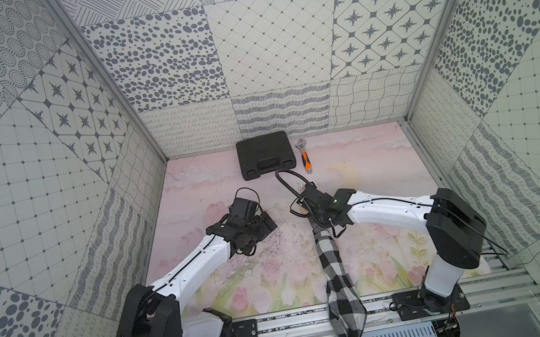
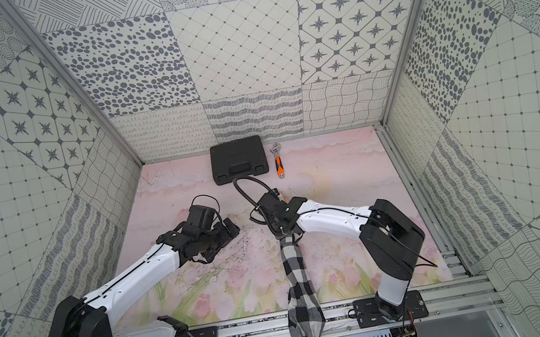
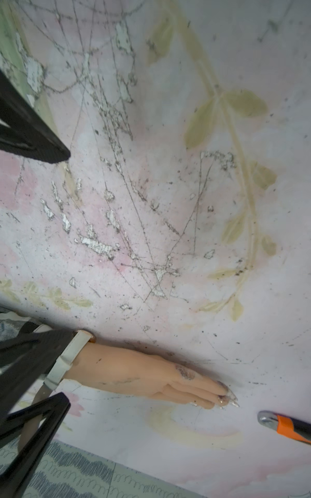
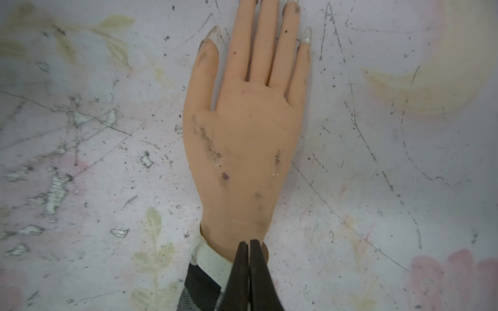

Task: Take off the watch
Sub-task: Untie the watch from the hand.

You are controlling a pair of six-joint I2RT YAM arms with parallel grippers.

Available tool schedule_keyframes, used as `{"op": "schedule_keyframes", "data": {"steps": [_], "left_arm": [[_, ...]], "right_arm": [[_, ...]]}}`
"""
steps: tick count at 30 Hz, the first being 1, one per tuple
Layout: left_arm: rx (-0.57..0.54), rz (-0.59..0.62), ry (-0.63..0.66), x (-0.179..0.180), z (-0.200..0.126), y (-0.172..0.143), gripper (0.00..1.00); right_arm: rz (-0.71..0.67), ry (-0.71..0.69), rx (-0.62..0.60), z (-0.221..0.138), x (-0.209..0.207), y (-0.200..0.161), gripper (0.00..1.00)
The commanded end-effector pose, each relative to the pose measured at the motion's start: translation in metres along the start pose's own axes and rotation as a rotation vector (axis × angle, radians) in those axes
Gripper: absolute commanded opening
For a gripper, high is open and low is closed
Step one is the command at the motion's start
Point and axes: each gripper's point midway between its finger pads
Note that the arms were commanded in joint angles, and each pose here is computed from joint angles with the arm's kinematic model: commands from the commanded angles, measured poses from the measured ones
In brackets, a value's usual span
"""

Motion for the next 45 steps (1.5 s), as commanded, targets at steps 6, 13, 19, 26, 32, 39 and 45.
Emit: {"op": "schedule_keyframes", "data": {"steps": [6,13,19,26,32,39,45], "left_arm": [[0.194,0.117,-0.275,-0.072,0.016,-0.046,0.98],[0.276,0.172,-0.293,-0.097,0.037,-0.077,0.98],[0.291,0.197,-0.282,-0.106,0.05,-0.09,0.98],[0.293,0.211,-0.269,-0.112,0.06,-0.098,0.97],[0.267,0.201,-0.222,-0.102,0.068,-0.095,0.97],[0.234,0.194,-0.158,-0.089,0.079,-0.091,0.96],[0.229,0.218,-0.021,-0.066,0.087,-0.09,0.94]], "right_arm": [[0.324,0.432,-0.18,-0.021,0.021,0.032,0.0],[0.421,0.511,-0.178,-0.014,0.022,0.03,0.0],[0.449,0.482,-0.191,-0.014,0.015,0.029,0.0],[0.467,0.462,-0.196,-0.016,0.01,0.028,0.0],[0.476,0.445,-0.202,-0.017,0.006,0.028,0.0],[0.48,0.445,-0.205,-0.017,0.005,0.029,0.0],[0.482,0.449,-0.206,-0.018,0.004,0.03,0.0]]}}
Point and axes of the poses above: each gripper's point midway between its finger pads, its own z axis out along the fingers, its own x axis along the line the jaws close on, y = z × x, and after that the axes turned 11 degrees about -z, right-handed
